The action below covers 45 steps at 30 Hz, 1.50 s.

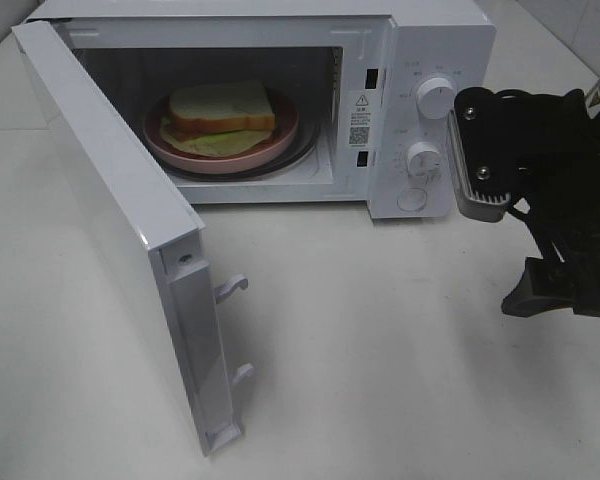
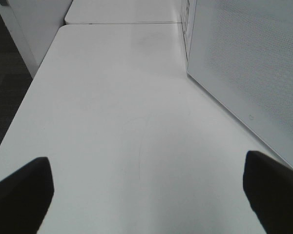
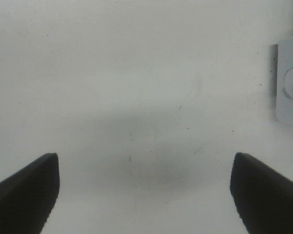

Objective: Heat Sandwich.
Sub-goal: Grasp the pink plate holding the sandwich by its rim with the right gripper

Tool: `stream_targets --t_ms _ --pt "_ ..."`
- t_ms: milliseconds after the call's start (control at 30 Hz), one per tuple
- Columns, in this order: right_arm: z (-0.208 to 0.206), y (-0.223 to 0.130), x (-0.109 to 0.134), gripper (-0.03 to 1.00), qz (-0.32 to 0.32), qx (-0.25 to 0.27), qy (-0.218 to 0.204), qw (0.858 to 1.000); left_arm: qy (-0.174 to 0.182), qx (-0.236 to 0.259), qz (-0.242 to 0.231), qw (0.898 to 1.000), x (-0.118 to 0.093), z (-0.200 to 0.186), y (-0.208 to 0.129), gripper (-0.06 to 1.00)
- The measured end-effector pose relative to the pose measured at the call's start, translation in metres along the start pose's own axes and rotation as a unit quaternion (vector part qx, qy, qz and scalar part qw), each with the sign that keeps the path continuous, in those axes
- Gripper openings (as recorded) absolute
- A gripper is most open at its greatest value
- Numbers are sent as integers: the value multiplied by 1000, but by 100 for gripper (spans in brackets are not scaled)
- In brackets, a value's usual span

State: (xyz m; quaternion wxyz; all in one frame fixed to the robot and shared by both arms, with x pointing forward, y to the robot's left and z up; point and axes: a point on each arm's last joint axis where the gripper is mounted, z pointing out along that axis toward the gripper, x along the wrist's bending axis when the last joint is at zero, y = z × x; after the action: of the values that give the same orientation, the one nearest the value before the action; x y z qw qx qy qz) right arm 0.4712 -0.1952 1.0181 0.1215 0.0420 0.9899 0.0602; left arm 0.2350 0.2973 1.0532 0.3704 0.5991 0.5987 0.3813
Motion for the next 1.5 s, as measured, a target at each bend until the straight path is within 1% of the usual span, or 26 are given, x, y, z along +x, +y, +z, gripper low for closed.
stream_targets --t_ms 167,267,400,433,533,567,833,1167,1300,1500 --pt "-1 2 -1 91 -1 -3 -5 1000 0 0 0 1000 0 0 0 99" --pt "-4 7 -2 91 -17 -1 -13 1000 0 0 0 1000 0 0 0 99" --pt "-5 31 -11 90 -69 4 -30 997 0 0 0 1000 0 0 0 99" --pt "-5 31 -11 90 -69 4 -30 997 0 0 0 1000 0 0 0 99" --pt "-3 48 -21 89 -86 1 -40 995 0 0 0 1000 0 0 0 99" --pt "-3 48 -21 89 -86 1 -40 995 0 0 0 1000 0 0 0 99" --pt "10 85 -42 88 -114 -11 -55 992 0 0 0 1000 0 0 0 99" --pt "27 111 -61 87 -127 -19 -66 990 0 0 0 1000 0 0 0 99" --pt "38 122 -71 87 -130 -28 -78 988 0 0 0 1000 0 0 0 99" --pt "52 131 -78 86 -133 -27 -75 988 0 0 0 1000 0 0 0 99"
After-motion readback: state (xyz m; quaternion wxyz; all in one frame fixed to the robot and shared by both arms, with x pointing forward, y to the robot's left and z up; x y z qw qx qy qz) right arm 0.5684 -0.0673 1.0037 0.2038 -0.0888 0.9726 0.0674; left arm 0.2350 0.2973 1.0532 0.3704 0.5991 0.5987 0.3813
